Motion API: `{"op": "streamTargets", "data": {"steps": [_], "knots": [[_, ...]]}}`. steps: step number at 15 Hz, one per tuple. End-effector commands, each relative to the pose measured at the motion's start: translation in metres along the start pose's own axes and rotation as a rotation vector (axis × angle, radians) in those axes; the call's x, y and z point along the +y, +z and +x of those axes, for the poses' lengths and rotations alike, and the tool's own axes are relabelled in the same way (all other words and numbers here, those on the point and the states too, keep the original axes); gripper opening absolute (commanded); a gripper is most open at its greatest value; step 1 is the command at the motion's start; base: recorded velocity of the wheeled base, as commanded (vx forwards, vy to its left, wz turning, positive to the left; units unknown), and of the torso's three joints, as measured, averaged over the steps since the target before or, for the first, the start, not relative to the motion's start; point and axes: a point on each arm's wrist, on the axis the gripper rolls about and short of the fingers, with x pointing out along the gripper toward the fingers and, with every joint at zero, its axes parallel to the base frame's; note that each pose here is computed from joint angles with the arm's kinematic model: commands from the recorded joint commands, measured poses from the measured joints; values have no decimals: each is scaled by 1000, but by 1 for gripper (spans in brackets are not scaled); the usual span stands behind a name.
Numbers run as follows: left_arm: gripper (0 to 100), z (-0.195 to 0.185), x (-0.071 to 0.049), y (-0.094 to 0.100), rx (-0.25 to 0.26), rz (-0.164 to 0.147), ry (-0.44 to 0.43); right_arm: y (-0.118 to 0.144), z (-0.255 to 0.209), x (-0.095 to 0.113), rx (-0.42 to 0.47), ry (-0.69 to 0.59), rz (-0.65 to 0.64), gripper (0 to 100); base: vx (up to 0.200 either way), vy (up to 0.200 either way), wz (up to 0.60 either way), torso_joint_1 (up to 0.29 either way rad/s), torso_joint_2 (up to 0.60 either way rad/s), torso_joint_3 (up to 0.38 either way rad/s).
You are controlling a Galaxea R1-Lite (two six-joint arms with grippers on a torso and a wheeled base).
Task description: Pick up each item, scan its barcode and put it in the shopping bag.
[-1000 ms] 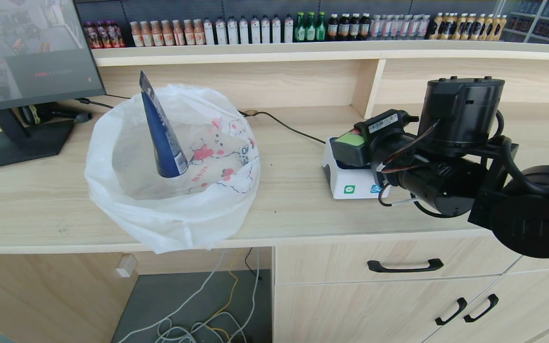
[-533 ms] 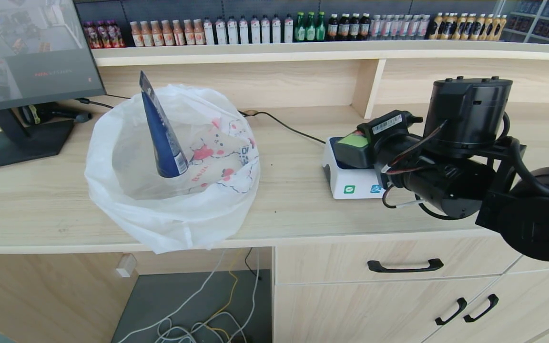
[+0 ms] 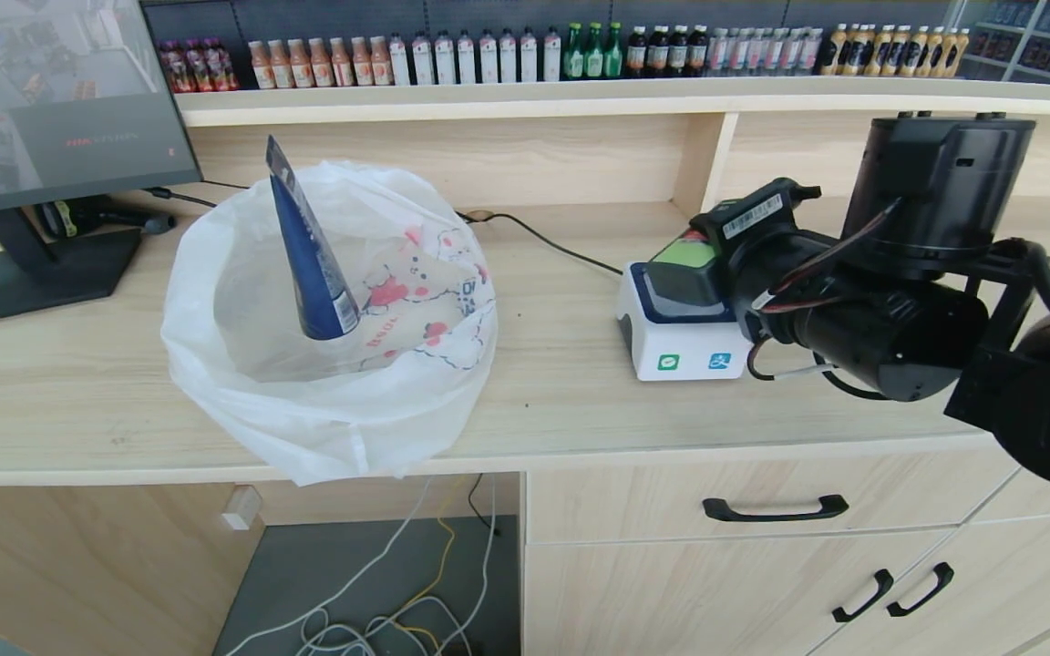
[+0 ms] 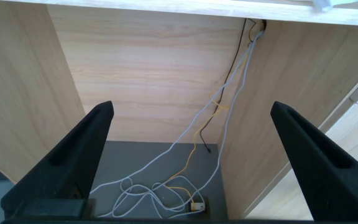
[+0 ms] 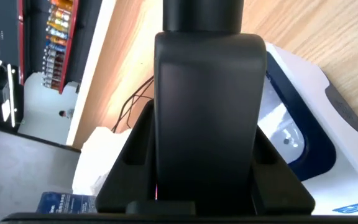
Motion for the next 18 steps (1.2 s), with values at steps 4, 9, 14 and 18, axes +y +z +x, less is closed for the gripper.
{"op": "streamTargets", "data": {"steps": [4,9,14,18], "knots": [[100,0,0,0,-1,1,0,17,-25,27,-10,108,-95,0,0,0,0,0,0,0],[100,0,0,0,-1,0,0,18,-52,53,-26,228,-393,0,0,0,0,0,0,0],[100,0,0,0,-1,1,0,17,-45,64,-233,372,-688,0,0,0,0,0,0,0],[100,0,0,0,-1,1,0,11,-31,52,-313,422,-771,0,0,0,0,0,0,0]]}}
